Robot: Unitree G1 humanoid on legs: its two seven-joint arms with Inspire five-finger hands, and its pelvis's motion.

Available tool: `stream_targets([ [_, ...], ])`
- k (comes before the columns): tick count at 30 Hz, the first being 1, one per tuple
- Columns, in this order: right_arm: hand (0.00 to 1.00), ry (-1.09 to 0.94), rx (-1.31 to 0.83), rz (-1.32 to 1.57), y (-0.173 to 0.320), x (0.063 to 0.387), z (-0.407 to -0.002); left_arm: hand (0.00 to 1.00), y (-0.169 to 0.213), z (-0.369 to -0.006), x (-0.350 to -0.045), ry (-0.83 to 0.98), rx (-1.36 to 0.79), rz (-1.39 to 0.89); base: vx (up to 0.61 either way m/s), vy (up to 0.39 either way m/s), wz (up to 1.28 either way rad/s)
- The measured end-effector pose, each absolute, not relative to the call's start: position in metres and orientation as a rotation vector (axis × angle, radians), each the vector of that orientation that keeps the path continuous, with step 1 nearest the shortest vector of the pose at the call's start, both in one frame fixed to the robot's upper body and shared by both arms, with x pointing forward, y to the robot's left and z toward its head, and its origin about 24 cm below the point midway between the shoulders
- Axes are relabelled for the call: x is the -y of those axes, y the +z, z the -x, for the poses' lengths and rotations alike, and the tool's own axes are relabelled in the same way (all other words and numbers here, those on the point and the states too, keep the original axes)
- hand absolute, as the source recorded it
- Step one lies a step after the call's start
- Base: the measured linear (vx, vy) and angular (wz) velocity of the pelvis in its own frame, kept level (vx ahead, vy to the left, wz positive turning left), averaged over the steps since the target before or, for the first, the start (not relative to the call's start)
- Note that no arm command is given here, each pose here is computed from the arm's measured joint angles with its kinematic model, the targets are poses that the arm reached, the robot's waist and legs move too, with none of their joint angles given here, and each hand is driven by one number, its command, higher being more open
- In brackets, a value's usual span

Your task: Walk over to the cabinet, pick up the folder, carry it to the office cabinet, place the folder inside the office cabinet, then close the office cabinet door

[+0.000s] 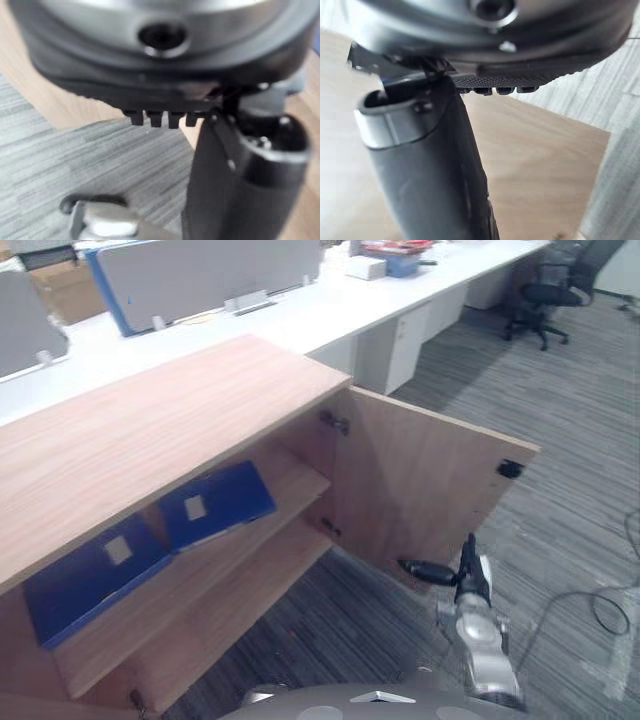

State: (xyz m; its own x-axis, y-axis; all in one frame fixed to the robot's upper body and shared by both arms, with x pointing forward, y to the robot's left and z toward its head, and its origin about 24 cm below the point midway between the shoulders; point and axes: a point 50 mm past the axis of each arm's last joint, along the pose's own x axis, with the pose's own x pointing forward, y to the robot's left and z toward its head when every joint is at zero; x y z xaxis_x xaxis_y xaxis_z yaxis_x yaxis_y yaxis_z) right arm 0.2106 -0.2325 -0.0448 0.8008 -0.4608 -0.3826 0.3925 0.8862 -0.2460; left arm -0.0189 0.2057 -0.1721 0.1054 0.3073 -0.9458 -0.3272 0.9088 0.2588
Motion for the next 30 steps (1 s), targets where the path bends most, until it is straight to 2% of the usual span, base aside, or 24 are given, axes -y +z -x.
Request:
stream_targets([
  [2,1.0,-0.576,-0.402,0.17,-0.031,0.26,-0.215,1.0,-0.174,0.021,-0.199,0.413,-1.405,0.007,-0.19,-0.108,-0.68],
  [7,1.0,-0.718,-0.407,0.172,-0.028,0.289,-0.202,1.0,-0.171,0.032,-0.209,0.41,-1.436,-0.043,0.0,-0.132,-0.1],
  [14,1.0,-0.749,-0.377,0.149,-0.021,0.298,-0.204,1.0,-0.171,0.027,-0.208,0.428,-1.424,-0.029,0.02,-0.074,0.27],
  [23,1.0,-0.676,-0.158,0.108,0.034,0.301,-0.267,1.0,-0.17,0.025,-0.211,0.44,-1.406,-0.029,-0.03,0.02,0.14],
  [28,1.0,-0.495,-0.079,0.15,0.071,0.294,-0.317,1.0,-0.168,0.02,-0.219,0.452,-1.376,-0.043,-0.05,0.019,0.07],
  [30,1.0,-0.487,-0.084,0.092,0.071,0.297,-0.321,1.0,-0.167,0.022,-0.222,0.452,-1.379,-0.046,-0.03,-0.004,0.05],
])
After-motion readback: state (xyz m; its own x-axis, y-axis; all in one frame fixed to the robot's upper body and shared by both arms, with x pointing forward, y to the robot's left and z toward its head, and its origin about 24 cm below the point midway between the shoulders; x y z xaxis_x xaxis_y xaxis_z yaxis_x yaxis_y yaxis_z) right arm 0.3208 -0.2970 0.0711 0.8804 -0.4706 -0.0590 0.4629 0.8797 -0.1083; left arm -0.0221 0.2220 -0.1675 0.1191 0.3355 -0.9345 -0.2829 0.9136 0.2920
